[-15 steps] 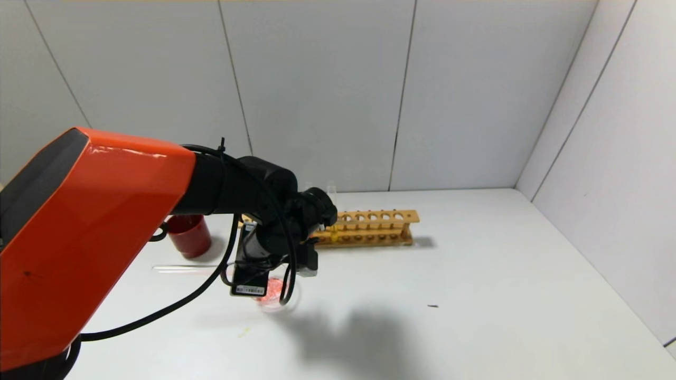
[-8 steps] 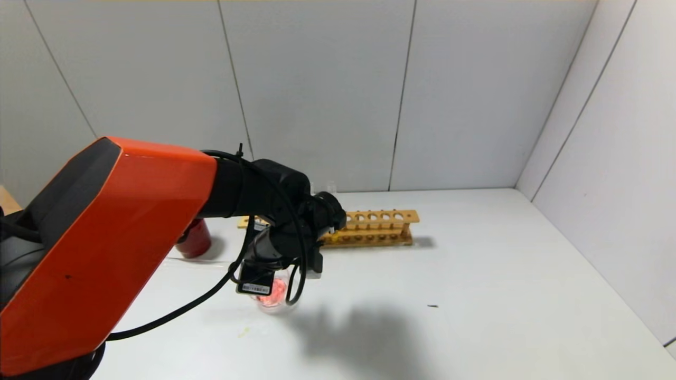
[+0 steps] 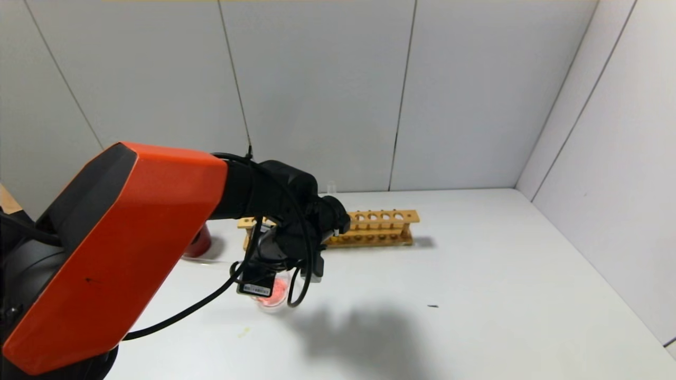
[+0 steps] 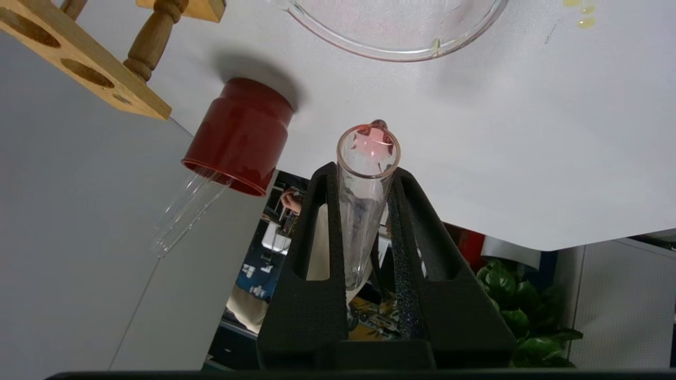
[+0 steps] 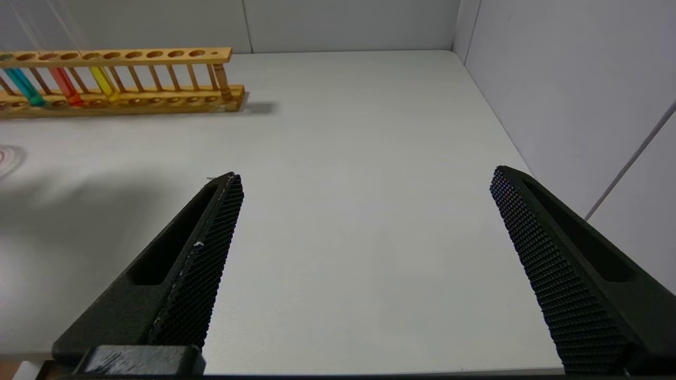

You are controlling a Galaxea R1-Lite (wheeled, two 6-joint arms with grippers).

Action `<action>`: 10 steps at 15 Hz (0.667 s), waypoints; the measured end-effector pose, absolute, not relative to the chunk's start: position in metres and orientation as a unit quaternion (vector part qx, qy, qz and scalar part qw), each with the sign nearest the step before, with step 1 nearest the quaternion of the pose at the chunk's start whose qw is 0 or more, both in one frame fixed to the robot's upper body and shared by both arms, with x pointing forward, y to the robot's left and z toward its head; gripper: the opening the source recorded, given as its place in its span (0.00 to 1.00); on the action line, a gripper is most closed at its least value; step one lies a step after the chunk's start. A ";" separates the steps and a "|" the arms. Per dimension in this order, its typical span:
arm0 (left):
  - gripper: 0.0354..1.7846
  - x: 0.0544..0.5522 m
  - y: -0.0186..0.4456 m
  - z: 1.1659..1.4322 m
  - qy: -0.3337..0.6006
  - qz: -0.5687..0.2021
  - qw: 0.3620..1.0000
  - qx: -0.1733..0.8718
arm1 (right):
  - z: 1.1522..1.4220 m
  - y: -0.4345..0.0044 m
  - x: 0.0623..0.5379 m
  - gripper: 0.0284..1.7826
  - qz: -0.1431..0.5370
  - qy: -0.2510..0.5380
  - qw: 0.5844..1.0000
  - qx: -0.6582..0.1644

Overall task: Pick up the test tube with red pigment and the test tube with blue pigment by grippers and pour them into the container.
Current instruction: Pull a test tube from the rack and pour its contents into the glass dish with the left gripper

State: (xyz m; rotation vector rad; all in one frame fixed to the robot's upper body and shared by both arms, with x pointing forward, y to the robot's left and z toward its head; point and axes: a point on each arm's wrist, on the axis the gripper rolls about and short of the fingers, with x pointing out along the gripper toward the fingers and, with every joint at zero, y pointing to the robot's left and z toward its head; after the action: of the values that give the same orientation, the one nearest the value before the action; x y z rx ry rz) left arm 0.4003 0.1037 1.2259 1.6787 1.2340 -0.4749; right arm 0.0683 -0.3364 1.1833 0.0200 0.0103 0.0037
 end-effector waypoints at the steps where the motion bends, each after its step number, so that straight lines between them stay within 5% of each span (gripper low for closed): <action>1: 0.16 0.401 0.103 1.226 0.506 -0.195 0.481 0.689 | 1.183 -0.336 0.068 0.96 0.002 0.005 1.000 0.010; 10: 0.16 0.404 0.098 1.228 0.506 -0.183 0.466 0.702 | 1.183 -0.336 0.068 0.96 0.002 0.005 1.000 0.010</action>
State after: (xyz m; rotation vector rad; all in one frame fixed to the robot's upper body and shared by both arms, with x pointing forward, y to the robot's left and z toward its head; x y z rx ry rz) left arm 0.4043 0.0982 1.2280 1.7226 1.2430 -0.4494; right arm 0.0683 -0.3364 1.1833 0.0200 0.0107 0.0037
